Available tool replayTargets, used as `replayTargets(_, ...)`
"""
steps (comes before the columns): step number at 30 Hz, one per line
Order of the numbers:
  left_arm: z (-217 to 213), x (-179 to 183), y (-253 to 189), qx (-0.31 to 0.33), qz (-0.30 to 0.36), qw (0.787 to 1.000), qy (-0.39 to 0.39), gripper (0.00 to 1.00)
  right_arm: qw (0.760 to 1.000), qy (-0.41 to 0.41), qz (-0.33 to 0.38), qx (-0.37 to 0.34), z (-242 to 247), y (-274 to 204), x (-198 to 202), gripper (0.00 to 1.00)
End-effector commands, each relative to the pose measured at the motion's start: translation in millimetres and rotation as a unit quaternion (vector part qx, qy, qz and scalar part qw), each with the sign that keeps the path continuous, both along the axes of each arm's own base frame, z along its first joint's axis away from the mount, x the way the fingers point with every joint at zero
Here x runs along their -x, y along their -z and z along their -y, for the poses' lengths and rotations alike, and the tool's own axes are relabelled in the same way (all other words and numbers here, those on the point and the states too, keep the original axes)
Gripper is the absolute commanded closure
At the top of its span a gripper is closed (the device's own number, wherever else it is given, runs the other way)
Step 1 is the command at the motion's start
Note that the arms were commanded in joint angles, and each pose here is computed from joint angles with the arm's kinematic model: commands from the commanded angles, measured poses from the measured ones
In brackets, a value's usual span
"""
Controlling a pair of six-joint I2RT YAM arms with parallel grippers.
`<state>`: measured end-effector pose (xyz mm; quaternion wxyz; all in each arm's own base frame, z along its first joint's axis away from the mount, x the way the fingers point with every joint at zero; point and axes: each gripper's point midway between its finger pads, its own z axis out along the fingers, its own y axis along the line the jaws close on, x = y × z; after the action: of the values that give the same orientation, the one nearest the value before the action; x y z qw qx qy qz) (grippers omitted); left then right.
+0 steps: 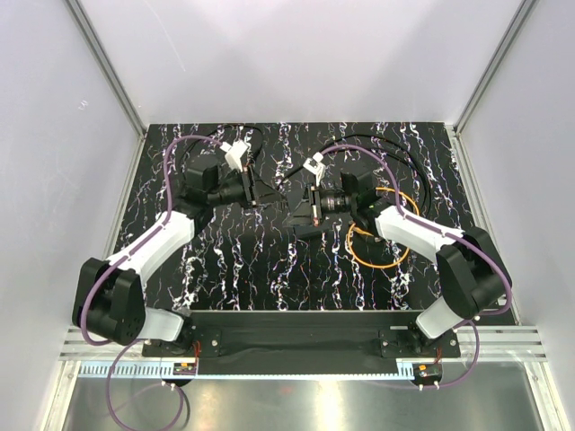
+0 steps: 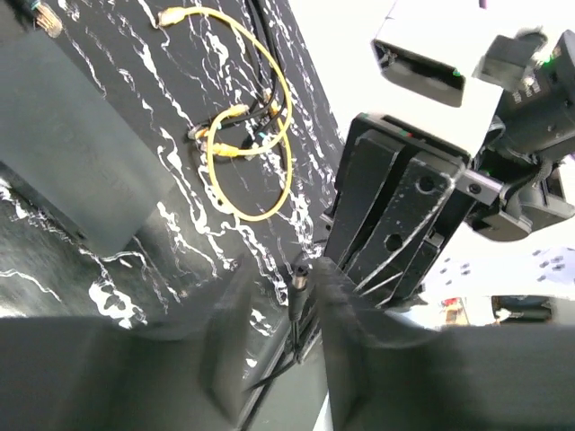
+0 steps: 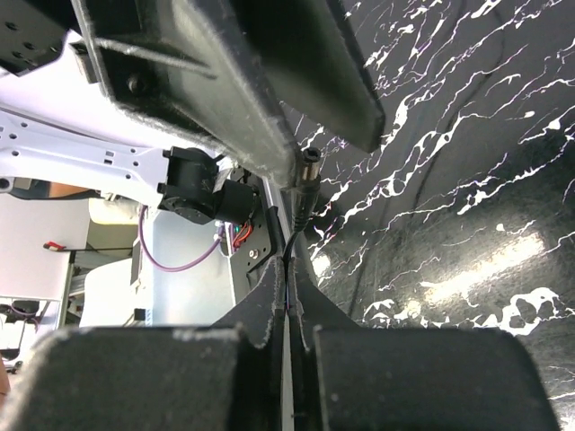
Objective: Insert the plug into the switch port
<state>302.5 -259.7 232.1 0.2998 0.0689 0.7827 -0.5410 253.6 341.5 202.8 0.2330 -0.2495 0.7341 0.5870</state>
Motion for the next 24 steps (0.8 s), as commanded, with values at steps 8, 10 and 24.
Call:
replayTargets(8, -19.5, 14.6, -25.7, 0.037, 0.043, 0.998, -0.015, 0.48, 0.999, 0.003, 0.037, -0.022, -6.2, -24.8, -6.2, 1.0)
replayTargets(10, -19.8, 17.6, -21.5, 0.041, 0.047, 0.998, -0.013, 0.51, 0.999, 0.001, 0.036, -0.025, -6.9, -25.7, -7.1, 1.0)
replayTargets(24, -16.6, 20.9, -14.8, 0.064, 0.057, 0.996, -0.009, 0.61, 0.999, -0.004, 0.017, -0.039, -9.5, -31.3, -4.4, 1.0)
